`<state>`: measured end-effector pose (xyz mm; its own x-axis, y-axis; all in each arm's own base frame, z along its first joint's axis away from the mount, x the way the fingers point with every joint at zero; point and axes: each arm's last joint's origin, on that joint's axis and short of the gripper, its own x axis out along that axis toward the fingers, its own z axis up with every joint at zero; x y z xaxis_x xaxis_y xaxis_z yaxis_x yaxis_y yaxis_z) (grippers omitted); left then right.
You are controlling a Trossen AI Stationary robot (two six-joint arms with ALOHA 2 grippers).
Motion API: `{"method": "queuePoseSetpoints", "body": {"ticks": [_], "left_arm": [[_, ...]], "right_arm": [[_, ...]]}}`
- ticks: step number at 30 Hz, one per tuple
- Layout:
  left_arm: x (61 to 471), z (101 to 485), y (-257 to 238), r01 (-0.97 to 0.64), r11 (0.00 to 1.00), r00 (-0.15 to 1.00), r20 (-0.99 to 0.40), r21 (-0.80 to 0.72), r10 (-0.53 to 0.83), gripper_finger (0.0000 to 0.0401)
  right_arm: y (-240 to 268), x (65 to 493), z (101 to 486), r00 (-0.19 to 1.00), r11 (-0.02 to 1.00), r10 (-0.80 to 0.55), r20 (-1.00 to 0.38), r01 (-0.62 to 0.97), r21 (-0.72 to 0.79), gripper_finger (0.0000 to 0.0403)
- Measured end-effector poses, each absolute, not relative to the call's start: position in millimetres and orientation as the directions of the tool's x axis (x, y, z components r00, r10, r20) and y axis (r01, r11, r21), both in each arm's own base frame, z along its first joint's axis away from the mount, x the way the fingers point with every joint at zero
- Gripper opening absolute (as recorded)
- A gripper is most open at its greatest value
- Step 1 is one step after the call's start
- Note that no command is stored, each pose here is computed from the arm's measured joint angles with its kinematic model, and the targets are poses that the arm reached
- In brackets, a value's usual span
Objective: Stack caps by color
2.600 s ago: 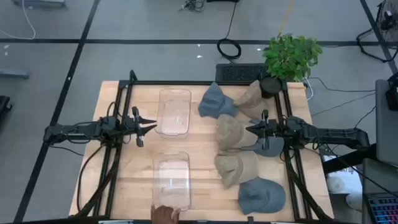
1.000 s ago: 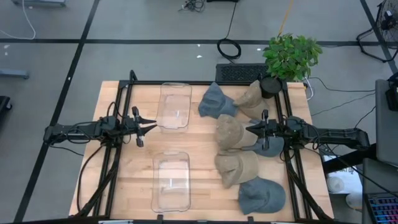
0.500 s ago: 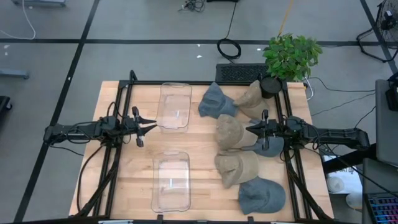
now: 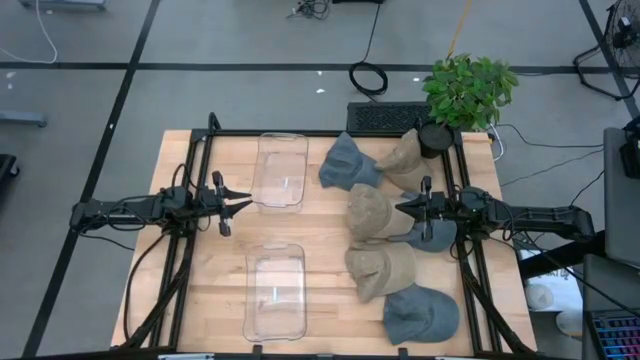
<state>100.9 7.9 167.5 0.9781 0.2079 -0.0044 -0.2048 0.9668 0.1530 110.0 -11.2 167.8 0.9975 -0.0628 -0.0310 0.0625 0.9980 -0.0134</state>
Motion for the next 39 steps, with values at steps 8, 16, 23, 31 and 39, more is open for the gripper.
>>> {"method": "queuePoseSetpoints", "body": {"ticks": [8, 16, 23, 31, 39], "left_arm": [[101, 167, 8, -0.205, 0.967, 0.978, -0.004, 0.153, 0.208, 0.0088], [101, 167, 8, -0.205, 0.967, 0.978, -0.004, 0.153, 0.208, 0.0088], [101, 167, 8, -0.205, 0.967, 0.978, -0.004, 0.153, 0.208, 0.0088], [101, 167, 8, -0.205, 0.967, 0.978, -0.004, 0.153, 0.208, 0.0088], [101, 167, 8, -0.205, 0.967, 0.978, -0.004, 0.153, 0.208, 0.0088]], "right_arm": [[-11, 110, 168, 0.998, 0.998, -0.063, -0.031, 0.062, -0.013, 0.0000], [-11, 110, 171, 0.998, 0.951, -0.063, -0.003, 0.061, 0.304, 0.0000], [-12, 110, 175, 0.995, 0.882, -0.090, 0.042, 0.060, 0.468, 0.0000], [-12, 109, 185, 0.986, 0.906, -0.085, 0.141, 0.017, 0.422, 0.0000], [-11, 116, 233, 0.997, 0.975, -0.071, 0.036, 0.062, 0.213, 0.0084]]}}
